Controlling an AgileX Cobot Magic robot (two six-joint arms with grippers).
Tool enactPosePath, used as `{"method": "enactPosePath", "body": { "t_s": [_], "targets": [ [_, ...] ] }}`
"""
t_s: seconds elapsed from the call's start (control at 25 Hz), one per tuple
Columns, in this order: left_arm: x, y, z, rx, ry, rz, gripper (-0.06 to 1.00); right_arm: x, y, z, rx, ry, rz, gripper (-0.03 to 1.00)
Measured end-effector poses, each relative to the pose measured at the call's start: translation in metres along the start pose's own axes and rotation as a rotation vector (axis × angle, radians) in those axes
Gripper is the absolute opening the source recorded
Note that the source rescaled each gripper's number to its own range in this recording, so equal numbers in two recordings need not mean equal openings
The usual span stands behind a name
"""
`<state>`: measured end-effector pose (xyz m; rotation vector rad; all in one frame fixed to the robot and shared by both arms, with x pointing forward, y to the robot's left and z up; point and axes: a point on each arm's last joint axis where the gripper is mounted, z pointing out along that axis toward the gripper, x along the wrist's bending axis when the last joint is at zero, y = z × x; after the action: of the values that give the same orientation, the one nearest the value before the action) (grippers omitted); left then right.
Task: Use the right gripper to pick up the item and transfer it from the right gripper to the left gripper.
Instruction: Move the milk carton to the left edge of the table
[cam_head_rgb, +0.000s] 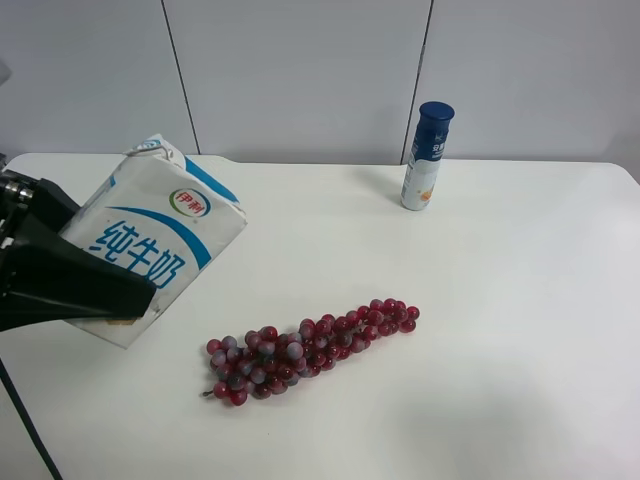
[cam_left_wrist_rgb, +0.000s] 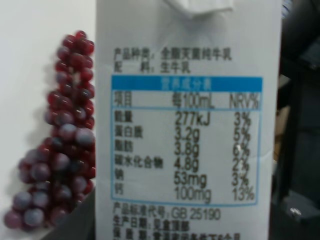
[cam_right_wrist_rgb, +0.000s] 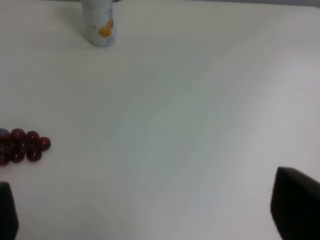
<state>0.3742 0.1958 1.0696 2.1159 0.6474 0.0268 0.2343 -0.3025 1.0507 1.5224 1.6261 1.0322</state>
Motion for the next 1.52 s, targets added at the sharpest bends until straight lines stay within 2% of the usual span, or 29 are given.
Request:
{"method": "enactPosePath", "body": {
  "t_s": [0.2,0.56,0.72,0.88,1.04,1.36,1.52],
  "targets": [
    [0.005,0.003,0.0,-0.031,0.055,-0.001,0.0,0.0,0.0,0.0,0.0,0.0,0.0,1.0],
    [0.009,0.003,0.003,-0.031,0.071,-0.012,0.0,0.0,0.0,0.0,0.0,0.0,0.0,1.0],
    [0.019,0.002,0.012,-0.005,0.077,-0.044,0.0,0.0,0.0,0.0,0.0,0.0,0.0,1.0],
    [0.036,0.001,0.025,0.017,0.116,-0.088,0.0,0.0,0.0,0.0,0.0,0.0,0.0,1.0],
    [0.054,-0.001,0.037,0.02,0.19,-0.132,0.0,0.0,0.0,0.0,0.0,0.0,0.0,1.0],
    [0.088,-0.001,0.047,-0.038,0.413,-0.227,0.0,0.0,0.0,0.0,0.0,0.0,0.0,1.0],
    [0.111,-0.009,0.044,-0.06,0.517,-0.349,0.0,0.0,0.0,0.0,0.0,0.0,0.0,1.0]
  ]
}}
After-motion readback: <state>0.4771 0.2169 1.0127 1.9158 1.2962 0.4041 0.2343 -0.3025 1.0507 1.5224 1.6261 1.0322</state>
